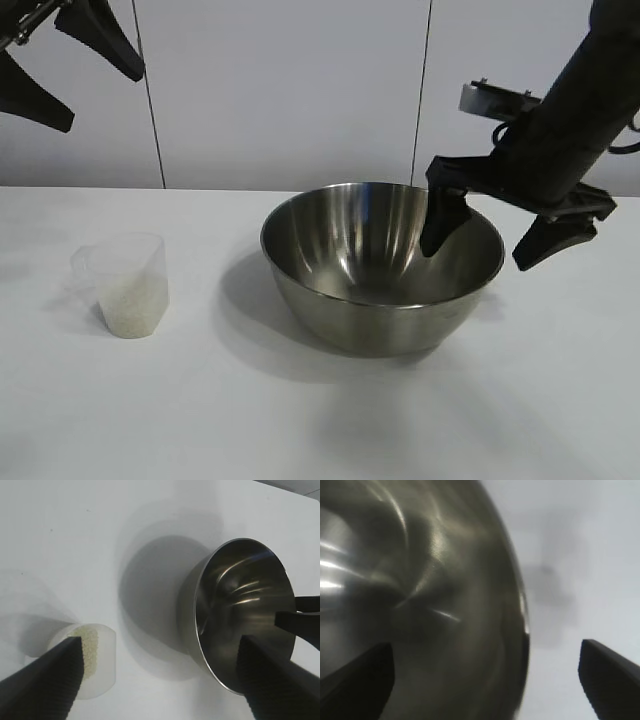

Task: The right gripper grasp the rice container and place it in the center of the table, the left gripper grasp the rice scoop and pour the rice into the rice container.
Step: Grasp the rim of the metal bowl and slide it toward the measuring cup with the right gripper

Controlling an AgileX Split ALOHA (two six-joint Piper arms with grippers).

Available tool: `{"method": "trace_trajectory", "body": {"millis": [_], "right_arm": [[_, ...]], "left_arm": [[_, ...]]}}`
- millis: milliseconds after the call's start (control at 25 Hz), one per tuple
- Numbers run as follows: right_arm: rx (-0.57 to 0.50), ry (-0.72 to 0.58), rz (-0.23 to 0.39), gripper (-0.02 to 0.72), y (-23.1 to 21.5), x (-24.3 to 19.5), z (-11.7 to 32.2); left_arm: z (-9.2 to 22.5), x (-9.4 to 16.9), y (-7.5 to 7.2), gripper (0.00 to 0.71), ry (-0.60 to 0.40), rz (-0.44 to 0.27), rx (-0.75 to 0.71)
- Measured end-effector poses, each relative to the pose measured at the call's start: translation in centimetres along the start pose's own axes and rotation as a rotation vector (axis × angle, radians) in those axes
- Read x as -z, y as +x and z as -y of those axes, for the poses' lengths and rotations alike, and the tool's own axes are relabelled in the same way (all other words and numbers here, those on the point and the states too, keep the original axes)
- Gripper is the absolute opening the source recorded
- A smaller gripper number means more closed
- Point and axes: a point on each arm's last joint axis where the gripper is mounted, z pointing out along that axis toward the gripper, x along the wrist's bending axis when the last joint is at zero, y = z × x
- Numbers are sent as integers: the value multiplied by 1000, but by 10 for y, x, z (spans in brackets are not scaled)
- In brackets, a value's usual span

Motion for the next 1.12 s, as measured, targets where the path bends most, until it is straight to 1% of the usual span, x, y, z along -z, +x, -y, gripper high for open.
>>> {"method": "trace_trajectory", "body": {"millis": [120, 160, 240, 280, 360, 400, 440, 720, 960, 1120], "right_arm": [[-18, 23, 6, 686, -2, -19, 3], [-21, 28, 8, 664, -3, -23, 3], [-25, 39, 11, 593, -5, -30, 5], [-32, 34, 12, 533, -5, -31, 5], [-53, 24, 14, 385, -5, -31, 4], [-64, 23, 15, 293, -5, -31, 4], [-81, 24, 14, 219, -5, -31, 4], [-124, 15, -4, 220, -3, -30, 2], [-141, -36, -33, 210, 3, -11, -8], [-155, -22, -50, 209, 5, -8, -8]], "left_arm": [[0, 0, 0, 602, 0, 0, 0], [0, 0, 0, 602, 0, 0, 0], [0, 0, 0, 602, 0, 0, 0], [0, 0, 0, 602, 0, 0, 0], [0, 0, 0, 602, 0, 0, 0], [0, 0, 0, 602, 0, 0, 0], [0, 0, 0, 602, 0, 0, 0], [0, 0, 0, 602, 0, 0, 0], [0, 0, 0, 602, 0, 0, 0], [0, 0, 0, 602, 0, 0, 0]]}}
